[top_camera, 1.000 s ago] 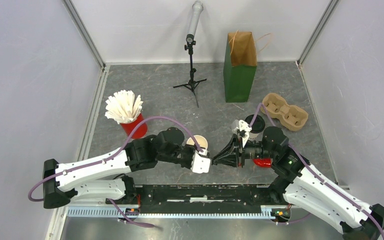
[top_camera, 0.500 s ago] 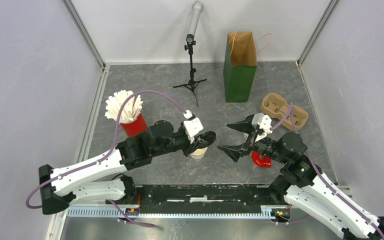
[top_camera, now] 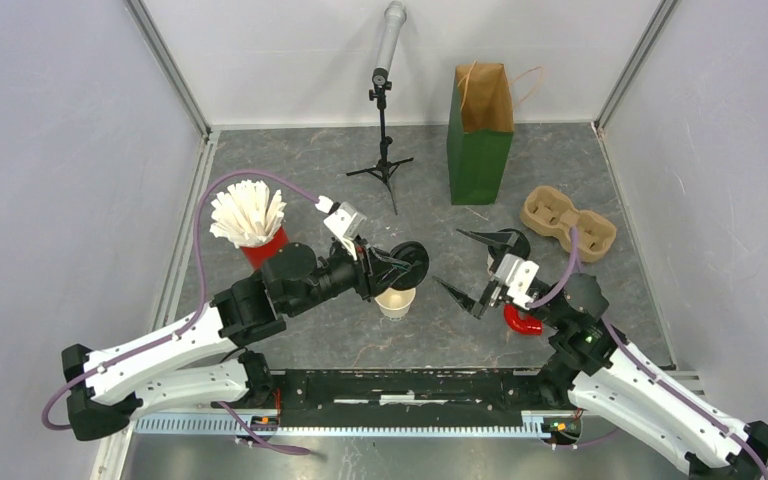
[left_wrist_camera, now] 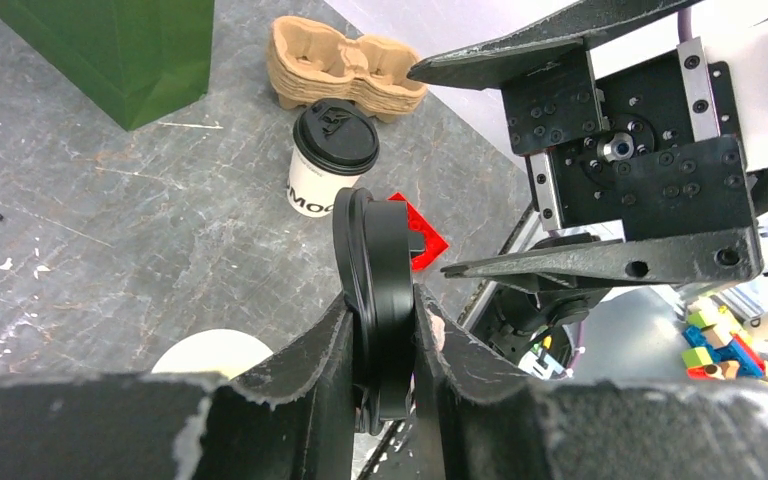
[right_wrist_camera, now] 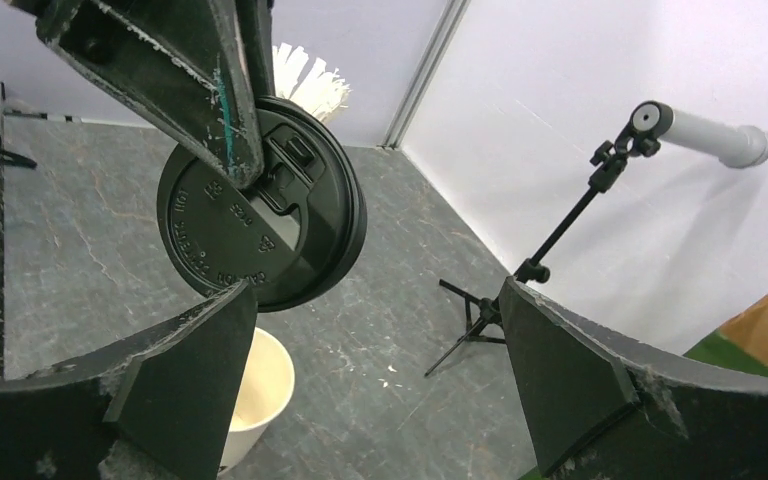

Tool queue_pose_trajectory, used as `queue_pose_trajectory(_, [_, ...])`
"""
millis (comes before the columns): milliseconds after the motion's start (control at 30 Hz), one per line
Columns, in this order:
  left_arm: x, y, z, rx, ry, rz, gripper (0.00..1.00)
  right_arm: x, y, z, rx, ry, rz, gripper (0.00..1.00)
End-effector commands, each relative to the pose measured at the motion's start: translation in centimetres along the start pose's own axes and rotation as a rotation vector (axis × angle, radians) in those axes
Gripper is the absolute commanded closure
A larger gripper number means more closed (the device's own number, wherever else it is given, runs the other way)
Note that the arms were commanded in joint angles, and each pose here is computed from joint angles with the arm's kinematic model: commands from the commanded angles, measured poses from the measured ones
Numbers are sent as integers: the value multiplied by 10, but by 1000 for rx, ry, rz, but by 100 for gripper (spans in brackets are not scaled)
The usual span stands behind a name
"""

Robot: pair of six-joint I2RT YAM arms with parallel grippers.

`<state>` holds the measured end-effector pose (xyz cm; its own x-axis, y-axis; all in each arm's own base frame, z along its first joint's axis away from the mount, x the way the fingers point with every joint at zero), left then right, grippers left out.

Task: Pack the takeout coffee

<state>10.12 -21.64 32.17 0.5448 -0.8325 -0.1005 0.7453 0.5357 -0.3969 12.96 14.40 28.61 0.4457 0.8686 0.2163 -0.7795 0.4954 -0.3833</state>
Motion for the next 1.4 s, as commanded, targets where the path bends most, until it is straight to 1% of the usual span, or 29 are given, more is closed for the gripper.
queue_pose_trajectory(0, [5, -5, 6, -129, -49, 3, 75, 8, -3, 4, -150, -59, 26, 2])
queue_pose_trajectory(200, [11, -6, 4, -142, -22, 10, 75, 13, 6, 5, -183, -56, 84, 2])
queue_pose_trajectory(367, [14, -8, 4, -148, -12, 2, 75, 18, 13, 2, -188, -16, 150, 2])
queue_pose_trajectory(667, [15, -8, 3, -163, -7, 0, 75, 22, 17, -3, -191, 28, 140, 2])
queue_pose_trajectory(900, [17, -7, 2, -164, -9, 10, 75, 22, 22, -3, -198, 26, 163, 2])
queue_pose_trajectory(1067, [18, -8, 1, -176, -7, 5, 75, 23, 22, 0, -201, 25, 139, 2])
queue_pose_trajectory(1267, [19, -8, -1, -188, -2, 7, 75, 23, 22, 0, -190, 18, 132, 11])
queue_pose_trajectory(1367, [19, -7, -2, -196, -3, 20, 70, 23, 23, -1, -182, 16, 132, 15])
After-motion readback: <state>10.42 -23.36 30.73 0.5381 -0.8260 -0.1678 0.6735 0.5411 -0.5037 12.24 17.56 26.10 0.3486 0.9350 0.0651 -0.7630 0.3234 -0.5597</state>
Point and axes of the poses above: each gripper's point midway between its finger pads, its own x axis out along the fingers, its own y axis along the line the jaws close on, z = x × y, the point moved 10 cm from there along -x, back along the fingers, and after that the axes turned 1 degree about -x, right-handed, at the moved point
